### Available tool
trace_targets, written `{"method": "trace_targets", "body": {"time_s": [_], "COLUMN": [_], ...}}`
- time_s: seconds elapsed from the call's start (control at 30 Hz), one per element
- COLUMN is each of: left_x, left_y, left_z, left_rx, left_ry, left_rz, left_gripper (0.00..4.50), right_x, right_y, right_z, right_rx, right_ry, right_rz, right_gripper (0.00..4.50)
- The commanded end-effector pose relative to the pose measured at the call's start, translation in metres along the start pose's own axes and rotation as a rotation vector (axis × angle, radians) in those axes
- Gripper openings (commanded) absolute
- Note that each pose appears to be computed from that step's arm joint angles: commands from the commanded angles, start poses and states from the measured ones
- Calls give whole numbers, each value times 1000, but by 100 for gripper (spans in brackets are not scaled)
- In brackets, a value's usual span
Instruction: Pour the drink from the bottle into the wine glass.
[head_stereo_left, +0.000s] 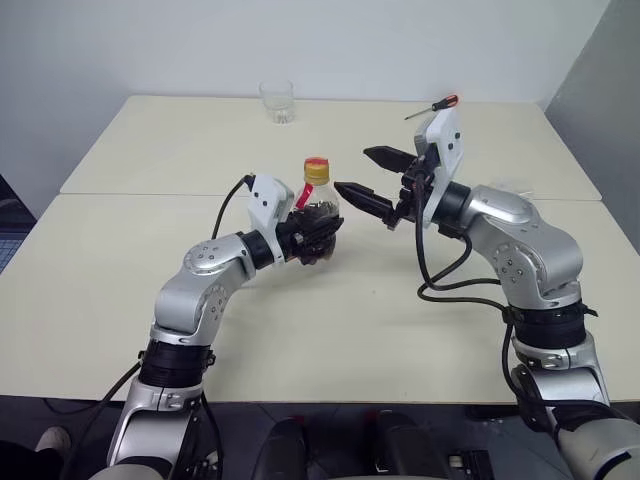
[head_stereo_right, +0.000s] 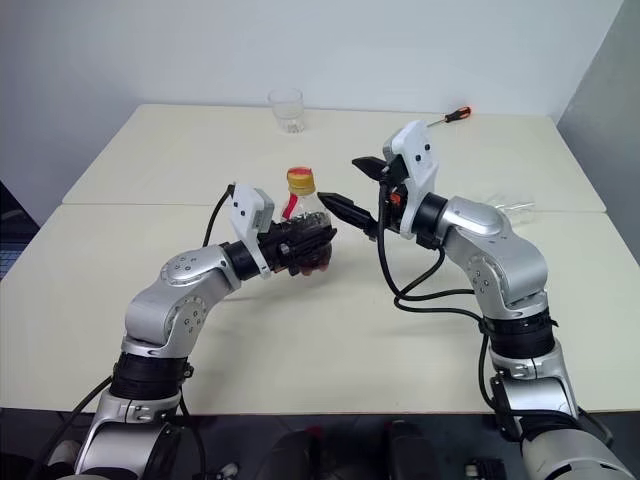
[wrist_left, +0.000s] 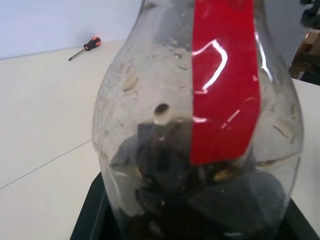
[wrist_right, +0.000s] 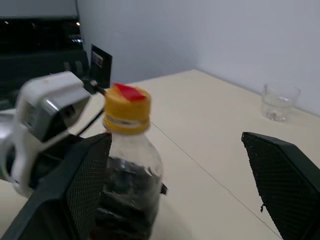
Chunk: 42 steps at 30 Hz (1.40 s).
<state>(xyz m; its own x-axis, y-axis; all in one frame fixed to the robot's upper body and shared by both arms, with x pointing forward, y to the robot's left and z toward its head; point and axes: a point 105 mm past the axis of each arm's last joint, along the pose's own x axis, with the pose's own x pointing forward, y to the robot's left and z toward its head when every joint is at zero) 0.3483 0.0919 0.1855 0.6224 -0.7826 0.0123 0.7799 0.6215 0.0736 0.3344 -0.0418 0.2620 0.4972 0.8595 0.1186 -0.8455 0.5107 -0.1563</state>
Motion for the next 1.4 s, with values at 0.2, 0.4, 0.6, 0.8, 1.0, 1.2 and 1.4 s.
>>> {"method": "trace_targets", "body": {"time_s": [0.2, 0.4, 0.6, 0.8, 1.0, 1.2, 1.4], "left_x": [1, 1, 0, 1, 2, 2, 3], "left_y": [-1, -1, -1, -2, -2, -2, -1], "left_z": [20, 21, 21, 21, 21, 23, 23], "left_rx": [55, 57, 59, 60, 60, 61, 62], "left_ry": [-68, -72, -75, -77, -79, -83, -84], "left_rz": [-5, -4, 1, 1, -1, 3, 4], "left_gripper": [197, 197, 197, 197, 197, 197, 197], "right_x": [15, 22, 25, 26, 22, 12, 5], "right_y": [8, 7, 6, 3, -1, -8, -11], "right_z": [26, 24, 23, 21, 19, 16, 13], "right_rx": [-23, -33, -44, -53, -63, -72, -79], "right_ry": [-91, -92, -90, -82, -67, -46, -29], "right_rz": [16, 8, 5, -5, -20, -45, -58], "right_gripper": [444, 444, 444, 444, 444, 444, 444]}}
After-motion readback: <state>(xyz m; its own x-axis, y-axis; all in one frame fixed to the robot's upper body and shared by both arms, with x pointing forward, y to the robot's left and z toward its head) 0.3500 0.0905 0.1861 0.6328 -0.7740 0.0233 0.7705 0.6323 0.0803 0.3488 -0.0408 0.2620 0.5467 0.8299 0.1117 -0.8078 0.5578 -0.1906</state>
